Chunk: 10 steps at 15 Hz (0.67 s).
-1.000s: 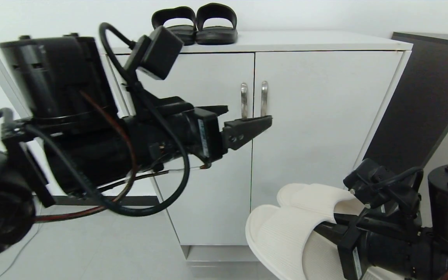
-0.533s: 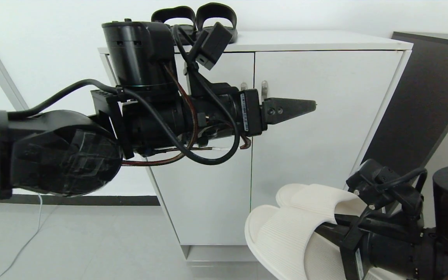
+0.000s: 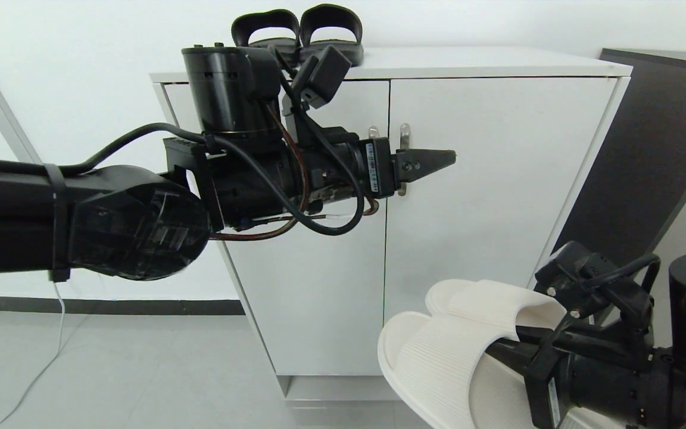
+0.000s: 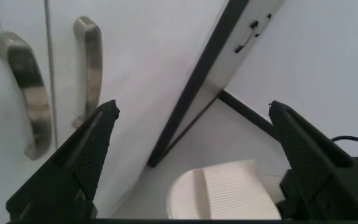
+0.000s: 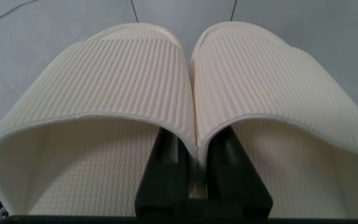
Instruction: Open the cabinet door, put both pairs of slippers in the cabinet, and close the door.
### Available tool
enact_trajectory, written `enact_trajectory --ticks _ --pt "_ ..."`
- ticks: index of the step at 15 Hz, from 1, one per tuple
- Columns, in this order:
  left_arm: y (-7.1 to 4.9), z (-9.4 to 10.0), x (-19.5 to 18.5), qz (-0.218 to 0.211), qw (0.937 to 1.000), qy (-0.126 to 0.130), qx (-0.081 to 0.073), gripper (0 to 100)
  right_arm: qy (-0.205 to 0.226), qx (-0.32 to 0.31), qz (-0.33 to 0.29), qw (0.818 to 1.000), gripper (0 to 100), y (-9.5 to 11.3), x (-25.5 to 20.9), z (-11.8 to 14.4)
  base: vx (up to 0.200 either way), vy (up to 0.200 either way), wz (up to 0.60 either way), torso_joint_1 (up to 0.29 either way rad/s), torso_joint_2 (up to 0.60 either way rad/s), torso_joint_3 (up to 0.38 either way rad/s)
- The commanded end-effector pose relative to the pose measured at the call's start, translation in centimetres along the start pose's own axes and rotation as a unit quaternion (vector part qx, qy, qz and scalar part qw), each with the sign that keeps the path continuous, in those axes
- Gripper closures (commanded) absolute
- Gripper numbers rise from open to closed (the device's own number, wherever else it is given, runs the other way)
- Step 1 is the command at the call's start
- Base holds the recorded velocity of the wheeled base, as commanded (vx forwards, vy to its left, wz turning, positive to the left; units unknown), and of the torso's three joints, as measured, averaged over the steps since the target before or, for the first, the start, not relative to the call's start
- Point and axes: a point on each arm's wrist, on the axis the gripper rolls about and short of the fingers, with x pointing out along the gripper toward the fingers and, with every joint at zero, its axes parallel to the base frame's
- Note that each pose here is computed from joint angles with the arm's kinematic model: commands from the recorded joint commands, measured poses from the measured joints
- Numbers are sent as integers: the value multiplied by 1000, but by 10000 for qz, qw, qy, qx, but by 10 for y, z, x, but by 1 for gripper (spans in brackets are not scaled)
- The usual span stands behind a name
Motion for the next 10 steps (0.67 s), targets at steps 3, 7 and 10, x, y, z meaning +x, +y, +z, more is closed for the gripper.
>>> enact_trajectory --ticks 3,7,10 --pt "6 2 18 388 9991 -9 142 0 -62 17 -37 10000 100 -2 -3 2 0 0 0 0 0 0" --pt "17 -3 31 629 9979 62 106 0 -113 51 -107 9999 100 -5 -4 3 0 0 0 0 0 0" --pt "25 -7 42 712 9973 127 80 0 -136 56 -129 9998 100 -6 -5 5 0 0 0 0 0 0"
